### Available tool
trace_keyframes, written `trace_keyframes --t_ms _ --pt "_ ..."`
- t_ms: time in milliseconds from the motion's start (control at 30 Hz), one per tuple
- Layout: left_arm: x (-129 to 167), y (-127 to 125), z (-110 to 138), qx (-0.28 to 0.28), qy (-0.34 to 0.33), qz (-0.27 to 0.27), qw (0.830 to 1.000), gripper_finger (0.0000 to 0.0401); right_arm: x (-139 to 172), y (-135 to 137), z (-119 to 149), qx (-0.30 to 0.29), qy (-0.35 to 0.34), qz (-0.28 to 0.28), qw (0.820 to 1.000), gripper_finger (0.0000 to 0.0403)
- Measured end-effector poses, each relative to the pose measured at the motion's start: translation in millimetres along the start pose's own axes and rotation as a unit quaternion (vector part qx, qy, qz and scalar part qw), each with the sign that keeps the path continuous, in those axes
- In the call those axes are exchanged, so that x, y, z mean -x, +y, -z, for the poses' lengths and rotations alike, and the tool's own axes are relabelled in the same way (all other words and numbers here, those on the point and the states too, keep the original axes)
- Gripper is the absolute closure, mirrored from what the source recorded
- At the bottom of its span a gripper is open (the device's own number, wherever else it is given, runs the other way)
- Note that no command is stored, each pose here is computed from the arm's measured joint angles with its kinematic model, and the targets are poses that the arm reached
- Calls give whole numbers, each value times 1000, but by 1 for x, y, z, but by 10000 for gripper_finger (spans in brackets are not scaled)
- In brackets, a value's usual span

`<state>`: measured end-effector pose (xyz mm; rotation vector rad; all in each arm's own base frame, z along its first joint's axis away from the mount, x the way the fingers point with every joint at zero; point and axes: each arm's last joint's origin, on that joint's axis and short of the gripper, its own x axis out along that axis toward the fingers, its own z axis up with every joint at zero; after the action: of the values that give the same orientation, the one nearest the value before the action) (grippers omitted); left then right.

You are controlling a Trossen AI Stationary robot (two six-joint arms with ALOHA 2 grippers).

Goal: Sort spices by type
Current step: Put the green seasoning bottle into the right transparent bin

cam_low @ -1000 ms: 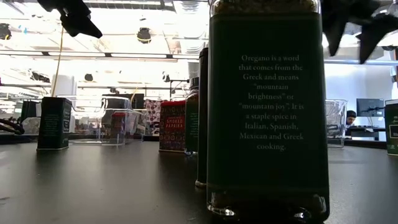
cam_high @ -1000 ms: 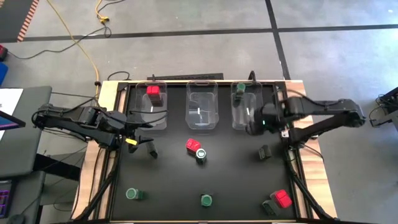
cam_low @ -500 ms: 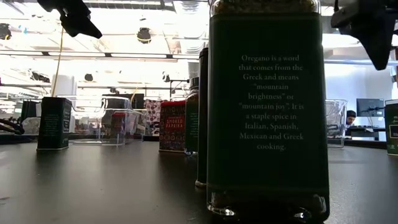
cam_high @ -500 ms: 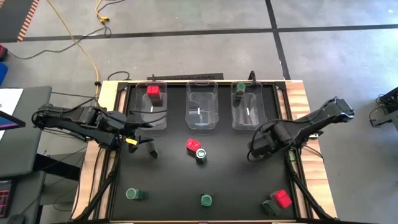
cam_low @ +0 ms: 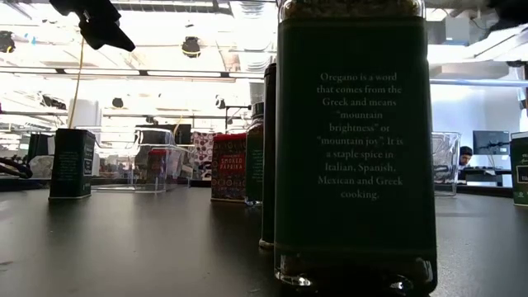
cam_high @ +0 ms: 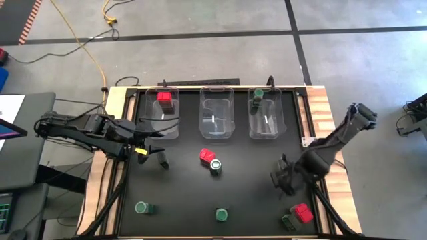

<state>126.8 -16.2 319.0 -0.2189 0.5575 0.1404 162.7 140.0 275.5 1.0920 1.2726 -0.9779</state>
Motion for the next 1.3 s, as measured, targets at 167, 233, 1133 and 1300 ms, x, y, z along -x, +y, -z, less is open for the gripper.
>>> trace_keyframes --t_ms 167,233,1133,1300 --pt "0 0 0 5 0 0 1000 124 -5 -6 19 -4 -7 12 1000 77" --pt "0 0 0 12 0 0 1000 124 -8 -6 23 6 -11 18 1000 77" --pt "-111 -109 -39 -39 25 -40 998 124 -6 23 34 315 -193 -171 913 77" --pt "-128 -147 -54 -35 26 -42 998 124 -4 21 49 357 -220 -206 884 77"
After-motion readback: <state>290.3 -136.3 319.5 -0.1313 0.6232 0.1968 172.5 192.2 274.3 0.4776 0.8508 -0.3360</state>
